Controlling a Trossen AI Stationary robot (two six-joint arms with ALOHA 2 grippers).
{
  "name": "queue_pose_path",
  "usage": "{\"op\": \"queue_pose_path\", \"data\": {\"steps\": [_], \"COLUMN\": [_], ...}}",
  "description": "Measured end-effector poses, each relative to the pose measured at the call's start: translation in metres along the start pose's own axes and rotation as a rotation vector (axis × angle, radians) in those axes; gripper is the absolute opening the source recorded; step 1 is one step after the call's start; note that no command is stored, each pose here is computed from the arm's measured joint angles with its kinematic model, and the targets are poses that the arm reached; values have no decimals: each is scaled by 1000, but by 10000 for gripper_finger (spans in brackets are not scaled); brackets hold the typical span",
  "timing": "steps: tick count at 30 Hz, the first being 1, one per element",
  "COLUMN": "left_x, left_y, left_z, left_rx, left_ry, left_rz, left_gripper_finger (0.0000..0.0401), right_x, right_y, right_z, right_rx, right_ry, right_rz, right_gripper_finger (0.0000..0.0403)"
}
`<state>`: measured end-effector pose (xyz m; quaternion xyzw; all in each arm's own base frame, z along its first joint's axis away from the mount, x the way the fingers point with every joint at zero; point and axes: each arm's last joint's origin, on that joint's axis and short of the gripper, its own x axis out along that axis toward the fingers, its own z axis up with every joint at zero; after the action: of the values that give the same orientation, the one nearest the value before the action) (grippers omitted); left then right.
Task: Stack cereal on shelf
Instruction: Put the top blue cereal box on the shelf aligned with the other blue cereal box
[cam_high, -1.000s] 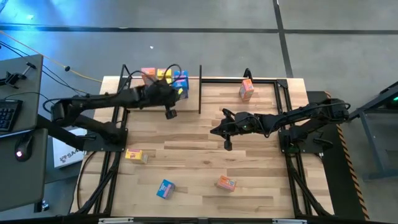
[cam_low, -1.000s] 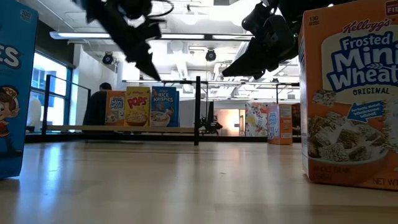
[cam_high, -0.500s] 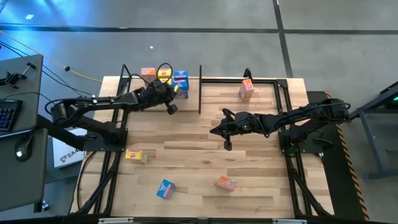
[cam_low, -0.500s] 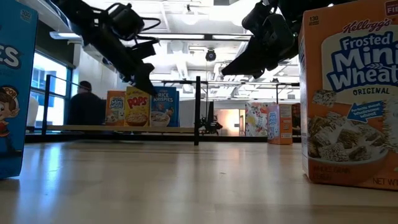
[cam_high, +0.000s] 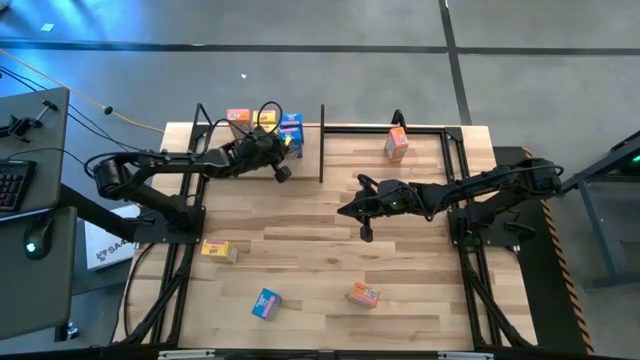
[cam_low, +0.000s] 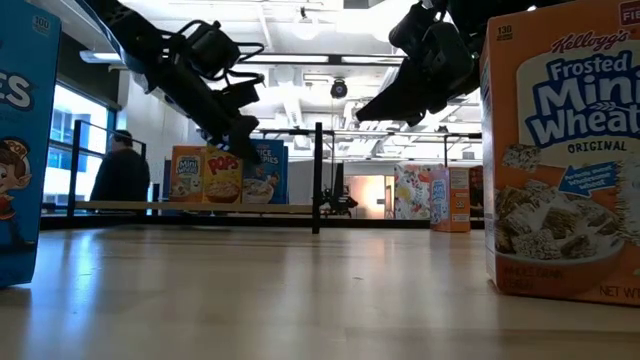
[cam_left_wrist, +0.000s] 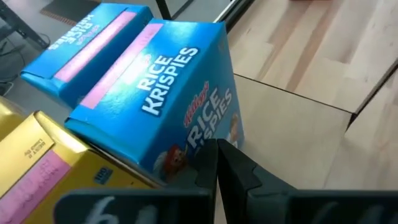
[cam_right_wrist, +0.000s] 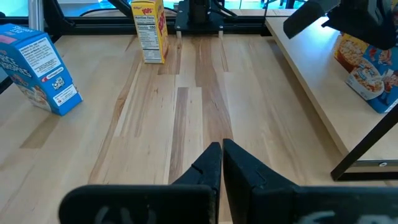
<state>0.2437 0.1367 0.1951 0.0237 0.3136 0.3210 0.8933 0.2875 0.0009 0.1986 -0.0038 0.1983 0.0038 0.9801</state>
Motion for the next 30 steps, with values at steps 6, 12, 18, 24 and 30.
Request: {"op": "queue_pose_path", "data": {"steps": [6, 12, 18, 24, 30], "left_x": [-4, -20, -17, -7, -2], "left_y": [0, -3, -6, -4, -4], "left_z": [2, 2, -7, -7, -6], "left_rx": [10, -28, -67, -99, -111], "left_ry": [-4, 33, 112, 93, 69], "left_rz": [3, 18, 118, 145, 155], "left_gripper_finger": [0, 0, 0, 0, 0], "right_x": [0, 0, 0, 0, 0], "right_y": [0, 0, 0, 0, 0], "right_z": [0, 0, 0, 0, 0], "right_rx": [0, 0, 0, 0, 0], "right_ry": [0, 0, 0, 0, 0], "right_rz": [0, 0, 0, -1, 0], "right_gripper_finger": [5, 5, 5, 5, 5]}}
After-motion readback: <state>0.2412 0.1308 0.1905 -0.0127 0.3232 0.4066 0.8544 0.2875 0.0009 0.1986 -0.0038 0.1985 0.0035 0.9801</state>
